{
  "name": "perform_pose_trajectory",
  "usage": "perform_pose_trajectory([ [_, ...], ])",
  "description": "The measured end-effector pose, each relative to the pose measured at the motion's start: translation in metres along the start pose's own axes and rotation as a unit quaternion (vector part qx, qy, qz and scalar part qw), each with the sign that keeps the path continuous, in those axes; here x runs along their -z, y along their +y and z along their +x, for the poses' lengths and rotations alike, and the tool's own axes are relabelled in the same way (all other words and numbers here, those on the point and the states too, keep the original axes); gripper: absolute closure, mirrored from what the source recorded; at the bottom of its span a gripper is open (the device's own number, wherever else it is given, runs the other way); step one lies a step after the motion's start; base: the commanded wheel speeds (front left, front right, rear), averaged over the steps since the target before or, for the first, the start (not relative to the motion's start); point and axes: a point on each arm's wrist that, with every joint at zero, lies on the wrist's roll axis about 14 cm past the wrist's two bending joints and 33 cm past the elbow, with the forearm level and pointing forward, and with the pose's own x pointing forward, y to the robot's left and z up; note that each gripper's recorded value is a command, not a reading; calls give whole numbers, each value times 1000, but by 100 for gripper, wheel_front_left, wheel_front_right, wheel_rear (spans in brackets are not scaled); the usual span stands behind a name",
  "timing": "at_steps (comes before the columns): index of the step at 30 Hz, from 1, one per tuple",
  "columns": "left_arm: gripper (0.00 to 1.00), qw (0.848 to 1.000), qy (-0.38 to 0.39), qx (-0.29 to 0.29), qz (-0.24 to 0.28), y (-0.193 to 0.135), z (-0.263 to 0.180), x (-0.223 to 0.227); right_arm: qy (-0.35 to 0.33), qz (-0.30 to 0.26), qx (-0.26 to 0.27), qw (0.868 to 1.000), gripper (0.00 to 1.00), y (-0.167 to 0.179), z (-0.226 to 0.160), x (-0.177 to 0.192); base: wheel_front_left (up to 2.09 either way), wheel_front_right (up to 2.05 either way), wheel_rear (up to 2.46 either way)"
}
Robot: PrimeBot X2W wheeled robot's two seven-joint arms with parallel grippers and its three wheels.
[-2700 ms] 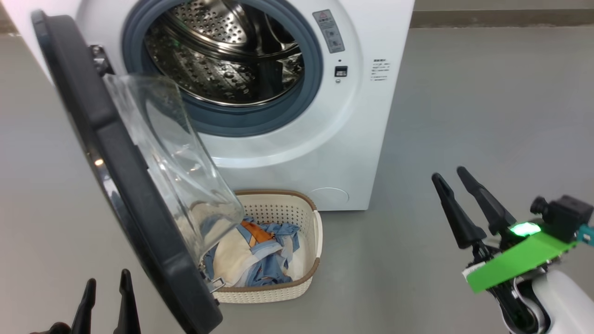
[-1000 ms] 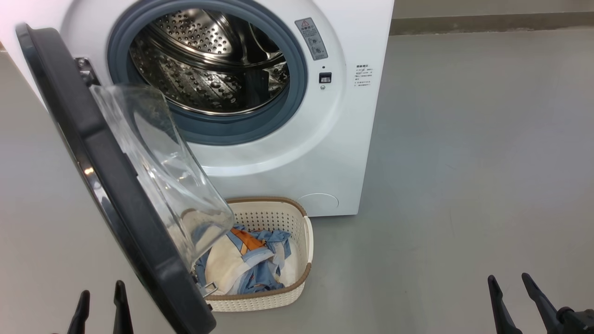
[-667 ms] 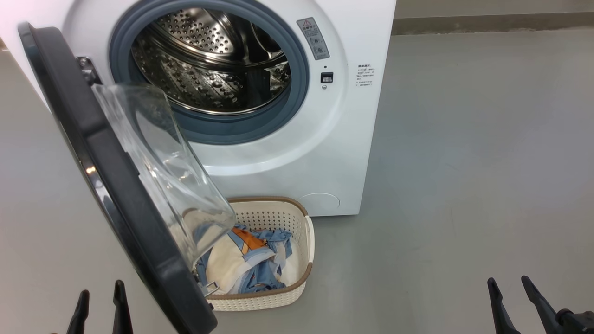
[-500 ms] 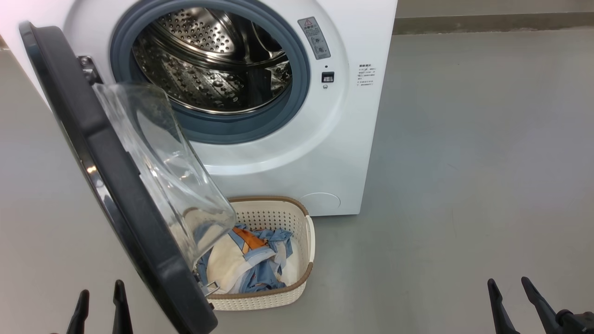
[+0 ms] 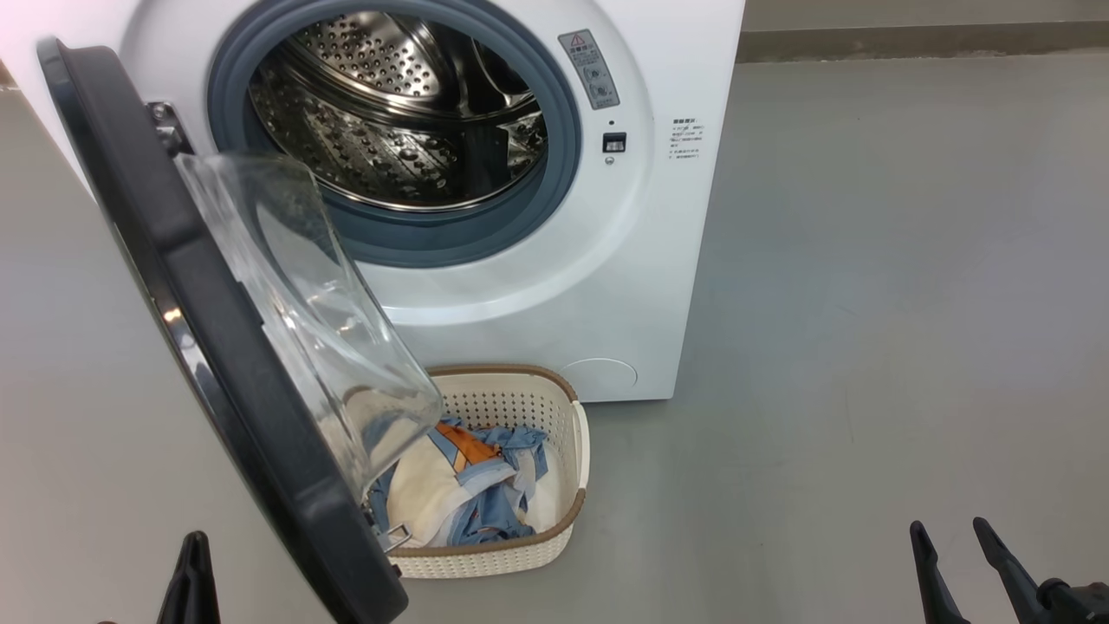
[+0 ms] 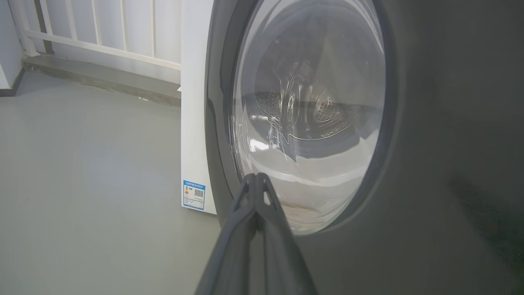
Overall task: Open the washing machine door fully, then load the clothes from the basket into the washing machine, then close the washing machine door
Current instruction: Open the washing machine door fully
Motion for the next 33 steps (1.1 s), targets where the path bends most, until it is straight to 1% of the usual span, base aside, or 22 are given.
perform_pose_trajectory([
  [6,100,1000,-1,-3,0,2,0,-1,1,0,-1,1000,0,0,0,0,0,0,0],
  [8,100,1000,-6,-14,2,10,-1,-4,1,0,-1,1000,0,1,1,0,0,0,0],
  [11,100,999,-25,-45,9,30,-2,-17,1,0,-3,1000,0,1,1,0,0,0,0],
  [16,100,992,-90,-83,26,56,-4,-61,1,-1,-6,1000,0,3,3,0,0,0,0],
  [20,100,979,-174,-91,46,58,-2,-116,1,-1,-9,1000,0,5,4,1,0,0,0],
  [24,100,965,-245,-70,70,41,-5,-162,2,-1,-14,1000,0,8,6,1,0,0,0],
  [27,100,951,-296,-41,77,20,-9,-195,3,-1,-18,1000,0,10,7,2,0,0,0],
  [30,100,944,-323,14,68,-18,-11,-220,2,-1,-23,1000,0,14,9,1,0,0,0],
  [32,100,942,-327,60,49,-47,-13,-231,2,-1,-26,1000,0,16,10,1,0,0,0],
  [33,100,942,-324,85,30,-61,-14,-233,2,0,-28,1000,0,18,10,1,0,0,0],
])
